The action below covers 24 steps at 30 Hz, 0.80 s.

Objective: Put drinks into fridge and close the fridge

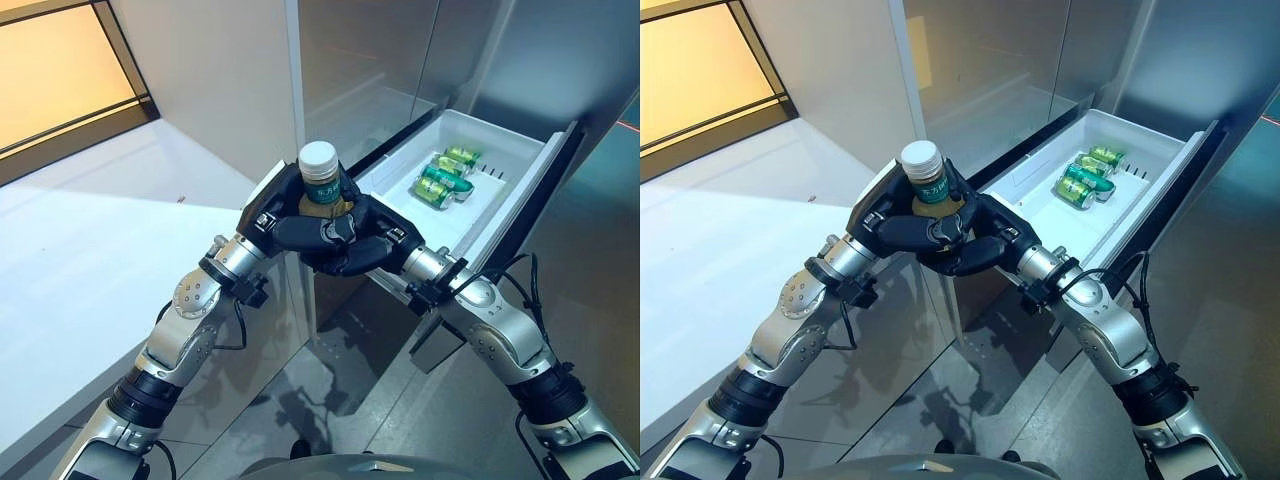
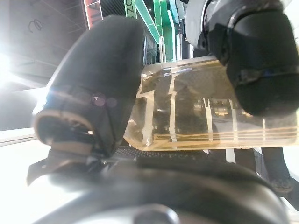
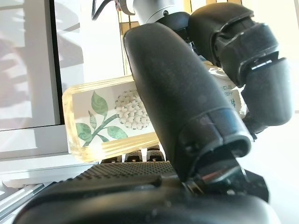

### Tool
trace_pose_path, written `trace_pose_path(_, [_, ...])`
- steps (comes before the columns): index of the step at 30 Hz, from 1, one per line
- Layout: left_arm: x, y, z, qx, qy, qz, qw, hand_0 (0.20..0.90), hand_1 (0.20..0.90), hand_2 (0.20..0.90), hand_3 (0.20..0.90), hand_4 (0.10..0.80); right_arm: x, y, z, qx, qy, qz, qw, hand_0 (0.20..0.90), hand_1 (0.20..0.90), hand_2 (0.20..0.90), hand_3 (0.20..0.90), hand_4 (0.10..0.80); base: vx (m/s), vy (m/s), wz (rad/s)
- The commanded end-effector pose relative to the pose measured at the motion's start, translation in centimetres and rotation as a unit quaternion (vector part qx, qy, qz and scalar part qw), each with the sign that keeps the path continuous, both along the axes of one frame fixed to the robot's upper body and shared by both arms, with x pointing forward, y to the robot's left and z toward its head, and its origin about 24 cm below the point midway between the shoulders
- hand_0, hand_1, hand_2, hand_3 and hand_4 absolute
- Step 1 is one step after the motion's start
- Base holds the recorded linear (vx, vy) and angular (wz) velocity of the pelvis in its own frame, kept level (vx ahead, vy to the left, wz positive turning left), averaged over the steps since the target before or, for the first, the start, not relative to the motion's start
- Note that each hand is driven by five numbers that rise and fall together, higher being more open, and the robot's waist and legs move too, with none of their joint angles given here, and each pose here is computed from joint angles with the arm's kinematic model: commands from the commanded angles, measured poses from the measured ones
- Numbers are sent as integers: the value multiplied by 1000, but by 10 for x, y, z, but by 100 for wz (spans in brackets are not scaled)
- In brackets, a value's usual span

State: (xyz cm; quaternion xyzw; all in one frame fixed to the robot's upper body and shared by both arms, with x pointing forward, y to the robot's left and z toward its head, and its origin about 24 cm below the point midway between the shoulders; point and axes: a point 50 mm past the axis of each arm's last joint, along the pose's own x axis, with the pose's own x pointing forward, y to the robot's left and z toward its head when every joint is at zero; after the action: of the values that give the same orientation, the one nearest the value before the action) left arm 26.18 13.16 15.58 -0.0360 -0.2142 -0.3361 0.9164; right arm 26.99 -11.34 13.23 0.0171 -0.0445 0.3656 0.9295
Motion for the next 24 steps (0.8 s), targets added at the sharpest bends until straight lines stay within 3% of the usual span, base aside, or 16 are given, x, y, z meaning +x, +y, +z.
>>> trace_pose_path(1, [-14, -21, 71, -71, -175, -74, 979, 300, 300, 300, 200, 100, -14, 32, 65, 78, -122, 96, 985, 538, 538, 538, 477, 377, 0, 0, 0])
trace_pose_path(2, [-15, -21, 72, -74, -179, -73, 978, 300, 300, 300, 200, 100, -13, 32, 61, 65, -114, 96, 987, 552, 552, 552, 494, 394, 0, 0, 0])
trace_pose_path(3, [-16, -20, 73, -77, -188, -68, 977, 300, 300, 300, 200, 100, -11, 31, 54, 41, -99, 97, 990, 695, 695, 695, 661, 561, 0, 0, 0])
trace_pose_path(4, [-17, -20, 73, -78, -191, -67, 976, 300, 300, 300, 200, 100, -11, 30, 52, 35, -94, 95, 990, 705, 705, 705, 672, 572, 0, 0, 0])
trace_pose_path(5, [-18, -20, 74, -77, -194, -66, 976, 300, 300, 300, 200, 100, -10, 29, 47, 23, -81, 94, 992, 674, 674, 674, 636, 536, 0, 0, 0])
trace_pose_path(6, [-18, -19, 75, -75, -196, -66, 975, 300, 300, 300, 200, 100, -9, 27, 45, 19, -75, 93, 993, 415, 415, 415, 335, 235, 0, 0, 0])
trace_pose_path(7, [-19, -19, 75, -70, -200, -65, 975, 300, 300, 300, 200, 100, -8, 25, 41, 12, -70, 88, 994, 300, 300, 300, 200, 100, 0, 0, 0])
trace_pose_path(20, [-19, -22, 76, -17, -233, -46, 971, 300, 300, 300, 200, 100, 0, 22, 59, 15, -118, 47, 992, 300, 300, 300, 200, 100, 0, 0, 0])
trace_pose_path(21, [-18, -22, 75, -16, -227, -47, 973, 505, 505, 505, 439, 339, 2, 21, 67, 24, -137, 31, 990, 300, 300, 300, 200, 100, 0, 0, 0])
trace_pose_path(22, [-17, -22, 75, -17, -224, -47, 973, 505, 505, 505, 439, 339, 2, 20, 69, 25, -146, 25, 989, 300, 300, 300, 200, 100, 0, 0, 0])
trace_pose_path(23, [-17, -22, 74, -18, -222, -47, 974, 900, 900, 900, 900, 800, 2, 19, 71, 26, -151, 21, 988, 300, 300, 300, 200, 100, 0, 0, 0])
trace_pose_path(24, [-17, -22, 74, -23, -219, -48, 974, 900, 900, 900, 900, 800, 4, 18, 77, 29, -165, 8, 986, 300, 300, 300, 200, 100, 0, 0, 0])
